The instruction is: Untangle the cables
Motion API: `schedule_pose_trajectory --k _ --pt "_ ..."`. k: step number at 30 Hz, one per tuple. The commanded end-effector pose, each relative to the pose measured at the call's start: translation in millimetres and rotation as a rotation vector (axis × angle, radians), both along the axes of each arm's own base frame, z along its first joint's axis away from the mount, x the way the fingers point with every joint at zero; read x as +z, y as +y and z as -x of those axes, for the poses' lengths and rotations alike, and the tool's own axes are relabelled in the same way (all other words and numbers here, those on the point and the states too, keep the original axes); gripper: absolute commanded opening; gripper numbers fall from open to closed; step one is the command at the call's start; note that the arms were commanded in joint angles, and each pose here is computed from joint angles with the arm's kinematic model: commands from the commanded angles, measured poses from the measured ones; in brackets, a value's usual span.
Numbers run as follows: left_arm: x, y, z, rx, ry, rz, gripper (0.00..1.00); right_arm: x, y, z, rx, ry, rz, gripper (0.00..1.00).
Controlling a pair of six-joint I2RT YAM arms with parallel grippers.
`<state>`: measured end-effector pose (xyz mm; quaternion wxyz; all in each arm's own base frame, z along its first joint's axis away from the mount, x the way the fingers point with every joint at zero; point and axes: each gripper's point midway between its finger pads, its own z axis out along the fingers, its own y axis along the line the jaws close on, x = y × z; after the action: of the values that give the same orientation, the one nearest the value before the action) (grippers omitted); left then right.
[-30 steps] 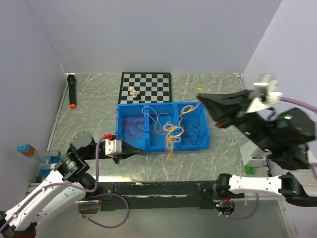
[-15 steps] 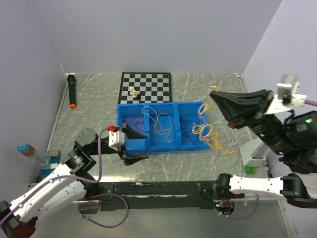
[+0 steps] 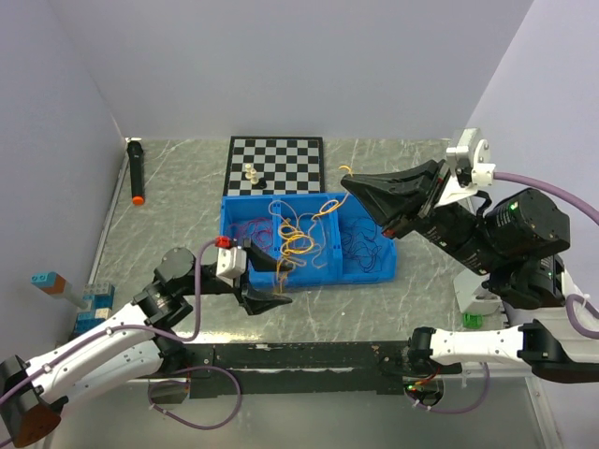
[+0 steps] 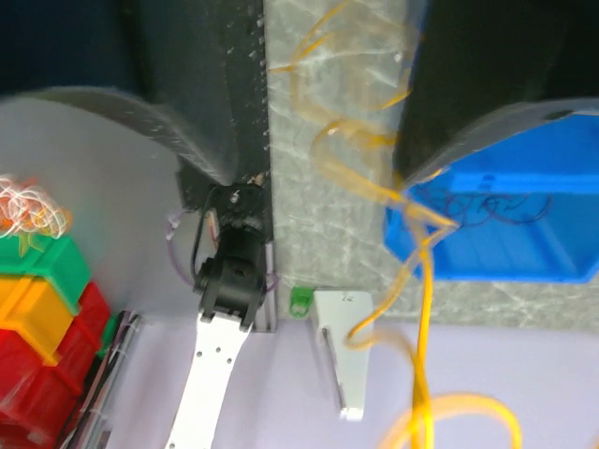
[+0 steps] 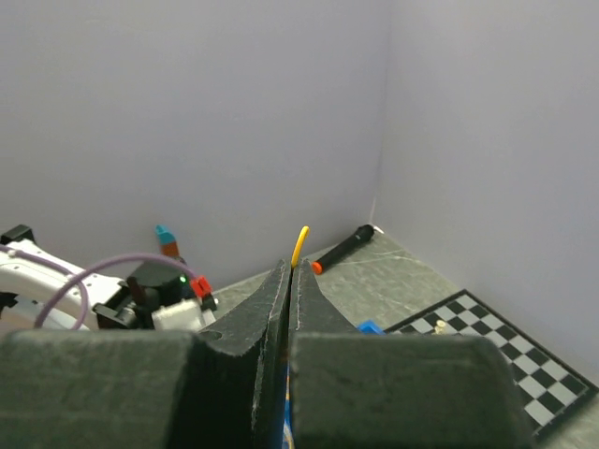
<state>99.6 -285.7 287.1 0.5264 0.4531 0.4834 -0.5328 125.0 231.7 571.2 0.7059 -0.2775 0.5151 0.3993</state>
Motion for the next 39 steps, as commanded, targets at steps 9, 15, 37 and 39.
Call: schedule_pose_trajectory --k 9,15,37,39 --pt "-10 7 2 0.021 -0.074 0.004 0.12 45 -19 12 0.017 -0.069 -0.086 0.0" --pt "-9 10 3 0.017 -0.071 0.004 0.0 55 -29 12 -0.004 -0.093 -0.09 0.0" --pt "-109 32 15 -0.108 -0.375 -0.292 0.01 107 -82 -9 -0.26 -0.228 -0.074 0.0" --pt "-122 38 18 -0.132 -0.389 -0.332 0.01 112 -99 -12 -0.323 -0.249 -0.083 0.0"
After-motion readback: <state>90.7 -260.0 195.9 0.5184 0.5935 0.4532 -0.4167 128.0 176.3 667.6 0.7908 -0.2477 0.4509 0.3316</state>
